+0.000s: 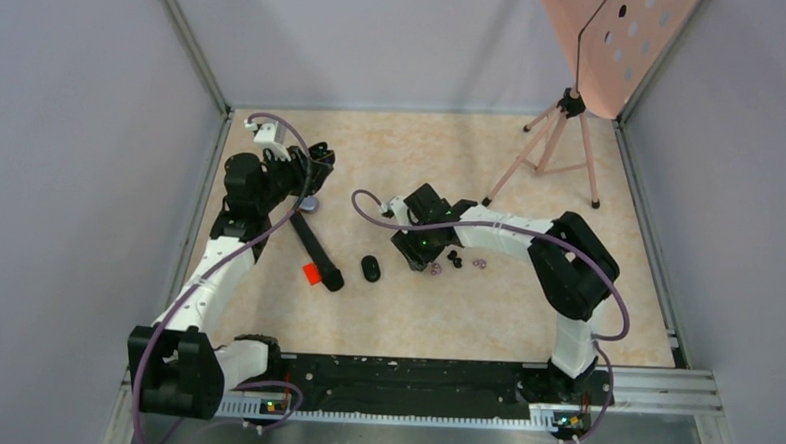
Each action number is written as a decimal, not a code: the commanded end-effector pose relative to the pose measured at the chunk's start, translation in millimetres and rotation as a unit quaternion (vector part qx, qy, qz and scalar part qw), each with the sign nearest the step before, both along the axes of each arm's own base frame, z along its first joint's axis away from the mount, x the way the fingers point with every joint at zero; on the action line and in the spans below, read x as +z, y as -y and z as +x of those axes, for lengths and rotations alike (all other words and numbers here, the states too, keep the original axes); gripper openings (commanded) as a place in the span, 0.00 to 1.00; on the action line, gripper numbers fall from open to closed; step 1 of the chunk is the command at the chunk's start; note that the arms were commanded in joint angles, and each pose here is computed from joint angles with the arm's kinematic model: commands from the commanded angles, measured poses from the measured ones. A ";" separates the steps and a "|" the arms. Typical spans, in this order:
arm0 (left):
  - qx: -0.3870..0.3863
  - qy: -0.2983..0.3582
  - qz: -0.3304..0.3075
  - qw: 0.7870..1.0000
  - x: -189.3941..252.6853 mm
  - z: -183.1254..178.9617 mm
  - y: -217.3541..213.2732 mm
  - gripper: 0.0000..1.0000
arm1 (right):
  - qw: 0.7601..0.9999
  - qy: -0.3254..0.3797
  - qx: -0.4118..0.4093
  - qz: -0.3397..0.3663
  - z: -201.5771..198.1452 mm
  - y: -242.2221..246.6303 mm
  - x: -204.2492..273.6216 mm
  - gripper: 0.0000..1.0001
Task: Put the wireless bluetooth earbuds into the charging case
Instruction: Pick up the earbud from the center of the board.
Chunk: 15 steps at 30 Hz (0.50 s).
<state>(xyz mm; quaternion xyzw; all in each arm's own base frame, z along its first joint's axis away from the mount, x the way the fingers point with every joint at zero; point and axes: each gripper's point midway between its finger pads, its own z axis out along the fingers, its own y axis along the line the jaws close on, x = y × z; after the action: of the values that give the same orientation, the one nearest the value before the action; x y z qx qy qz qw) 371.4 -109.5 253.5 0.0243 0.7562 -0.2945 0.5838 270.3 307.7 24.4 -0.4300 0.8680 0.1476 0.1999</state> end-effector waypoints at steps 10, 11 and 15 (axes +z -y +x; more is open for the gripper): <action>0.002 0.053 -0.007 0.999 29.9 -1.1 -1.7 0.00 | 0.992 0.100 0.043 -0.071 58.8 33.4 13.5 0.49; 0.003 0.052 -0.007 0.999 29.7 -1.4 -2.3 0.00 | 0.992 0.099 0.032 -0.068 64.0 34.8 15.6 0.49; 0.002 0.047 -0.007 0.999 26.5 -4.7 -2.0 0.00 | 0.996 0.077 0.040 -0.030 58.4 25.0 25.6 0.48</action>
<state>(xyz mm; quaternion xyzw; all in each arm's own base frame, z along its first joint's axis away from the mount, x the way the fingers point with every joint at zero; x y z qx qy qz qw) 370.0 -108.8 256.3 0.0244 0.7531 -0.2948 0.5877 315.9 270.4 27.4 -0.4819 0.8452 0.0672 0.2211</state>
